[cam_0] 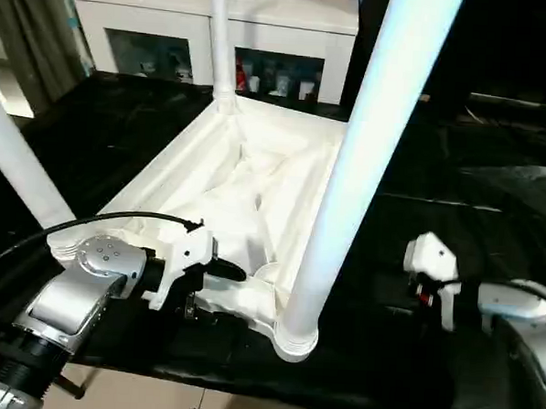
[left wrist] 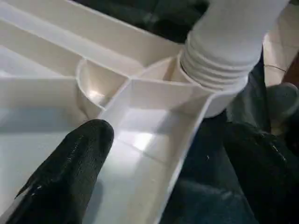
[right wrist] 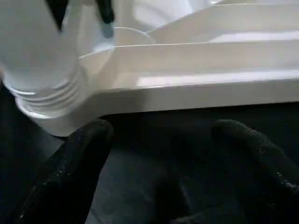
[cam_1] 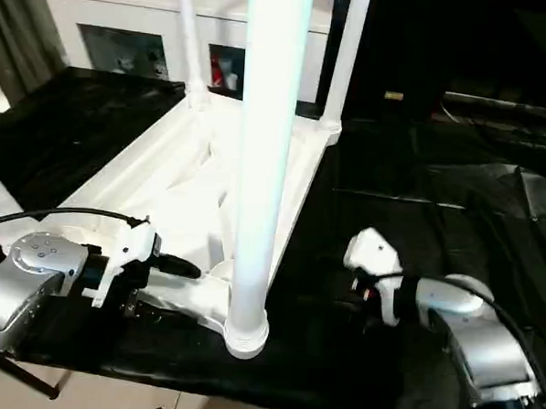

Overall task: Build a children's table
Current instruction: Rotate table base

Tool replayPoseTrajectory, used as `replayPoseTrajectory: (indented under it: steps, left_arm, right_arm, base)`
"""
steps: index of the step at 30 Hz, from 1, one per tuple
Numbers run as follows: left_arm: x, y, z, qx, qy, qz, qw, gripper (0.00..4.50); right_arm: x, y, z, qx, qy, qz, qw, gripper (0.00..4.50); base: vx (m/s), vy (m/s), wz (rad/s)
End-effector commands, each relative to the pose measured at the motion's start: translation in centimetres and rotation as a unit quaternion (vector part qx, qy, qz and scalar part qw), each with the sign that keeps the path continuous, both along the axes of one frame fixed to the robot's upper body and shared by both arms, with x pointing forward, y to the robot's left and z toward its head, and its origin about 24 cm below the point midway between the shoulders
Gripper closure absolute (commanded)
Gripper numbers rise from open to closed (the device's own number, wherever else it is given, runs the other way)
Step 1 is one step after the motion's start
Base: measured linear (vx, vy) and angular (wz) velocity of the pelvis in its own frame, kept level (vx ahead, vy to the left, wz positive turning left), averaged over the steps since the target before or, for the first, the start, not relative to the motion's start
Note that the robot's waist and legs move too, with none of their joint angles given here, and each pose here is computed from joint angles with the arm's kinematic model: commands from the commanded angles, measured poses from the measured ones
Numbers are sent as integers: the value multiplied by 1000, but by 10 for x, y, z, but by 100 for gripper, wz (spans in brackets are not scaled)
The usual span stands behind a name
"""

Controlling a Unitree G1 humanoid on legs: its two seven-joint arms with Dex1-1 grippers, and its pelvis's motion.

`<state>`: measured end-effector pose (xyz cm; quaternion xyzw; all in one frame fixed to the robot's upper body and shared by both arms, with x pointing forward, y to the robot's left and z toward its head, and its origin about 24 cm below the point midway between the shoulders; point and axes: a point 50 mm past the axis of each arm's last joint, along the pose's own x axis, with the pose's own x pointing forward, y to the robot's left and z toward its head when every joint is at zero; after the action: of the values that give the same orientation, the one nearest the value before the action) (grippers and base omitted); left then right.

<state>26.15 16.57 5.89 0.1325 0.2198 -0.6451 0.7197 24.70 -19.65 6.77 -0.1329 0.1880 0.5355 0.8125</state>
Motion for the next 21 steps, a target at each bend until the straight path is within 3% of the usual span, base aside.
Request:
replayPoseTrajectory:
  steps: [1,12,14,16,21]
  left_arm:
    - [-1,-1,-4,10,9,-13,1000,45]
    - [4,10,-7,46,15,-18,999,137]
    - [8,7,-5,41,13,-25,999,165]
    - [16,-1,-4,51,4,-41,998,171]
    - [21,-16,-1,37,1,-62,997,211]
  right_arm:
    - [0,1,4,-2,-2,5,1000,62]
    - [-4,17,-4,-18,8,39,999,62]
    - [-5,17,-2,-18,10,48,999,62]
    - [-7,10,-6,-49,10,52,997,62]
    - [-12,9,-11,-51,12,41,998,62]
  base:
    - [0,0,0]
    - [0,0,0]
    - [0,0,0]
    - [0,0,0]
    - [0,0,0]
